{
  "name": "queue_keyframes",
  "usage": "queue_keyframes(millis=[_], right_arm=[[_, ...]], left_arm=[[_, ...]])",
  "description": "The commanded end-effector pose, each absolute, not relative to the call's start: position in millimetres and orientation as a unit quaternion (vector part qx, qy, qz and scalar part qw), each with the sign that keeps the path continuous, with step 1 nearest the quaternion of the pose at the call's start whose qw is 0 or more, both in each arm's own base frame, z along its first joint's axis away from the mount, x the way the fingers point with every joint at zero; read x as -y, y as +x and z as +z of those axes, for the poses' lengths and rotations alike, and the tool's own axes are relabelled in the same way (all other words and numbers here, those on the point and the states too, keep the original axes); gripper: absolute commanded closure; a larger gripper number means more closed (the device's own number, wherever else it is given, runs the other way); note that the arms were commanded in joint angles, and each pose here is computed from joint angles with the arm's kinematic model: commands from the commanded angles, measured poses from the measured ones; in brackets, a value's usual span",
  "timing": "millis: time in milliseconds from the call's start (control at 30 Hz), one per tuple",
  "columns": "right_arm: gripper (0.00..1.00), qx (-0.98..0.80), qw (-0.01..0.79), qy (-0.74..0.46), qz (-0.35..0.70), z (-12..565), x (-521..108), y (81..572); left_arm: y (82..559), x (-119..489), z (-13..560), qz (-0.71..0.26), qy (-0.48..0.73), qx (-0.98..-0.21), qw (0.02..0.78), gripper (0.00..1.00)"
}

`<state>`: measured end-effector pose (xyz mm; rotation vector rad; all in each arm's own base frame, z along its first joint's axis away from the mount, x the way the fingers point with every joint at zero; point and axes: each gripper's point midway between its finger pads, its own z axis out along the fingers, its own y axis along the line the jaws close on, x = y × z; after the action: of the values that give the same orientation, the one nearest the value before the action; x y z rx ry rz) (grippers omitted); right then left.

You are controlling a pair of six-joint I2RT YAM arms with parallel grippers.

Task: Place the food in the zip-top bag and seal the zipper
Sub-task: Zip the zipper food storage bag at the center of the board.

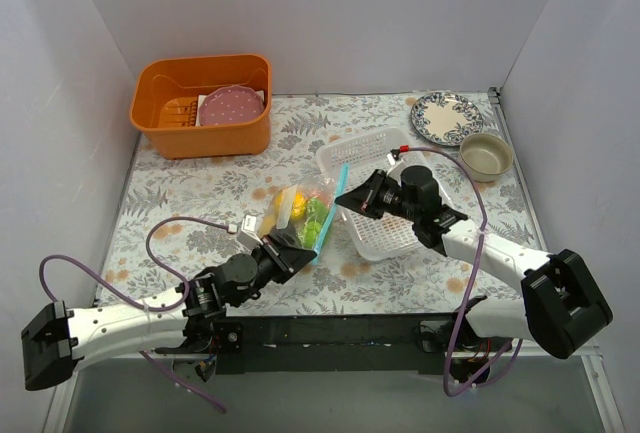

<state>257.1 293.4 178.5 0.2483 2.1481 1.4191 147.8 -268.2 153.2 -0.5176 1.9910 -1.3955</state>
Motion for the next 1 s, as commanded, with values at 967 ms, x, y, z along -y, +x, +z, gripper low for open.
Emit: queue_keyframes(millis=[967], right_arm=[[0.91, -0.739, 0.382, 0.114, 0.543, 230.5, -266.5, 340.7]], left_arm=[[137.8, 252.1, 127.8, -0.506, -0.204, -0.781, 0.305, 1.0]])
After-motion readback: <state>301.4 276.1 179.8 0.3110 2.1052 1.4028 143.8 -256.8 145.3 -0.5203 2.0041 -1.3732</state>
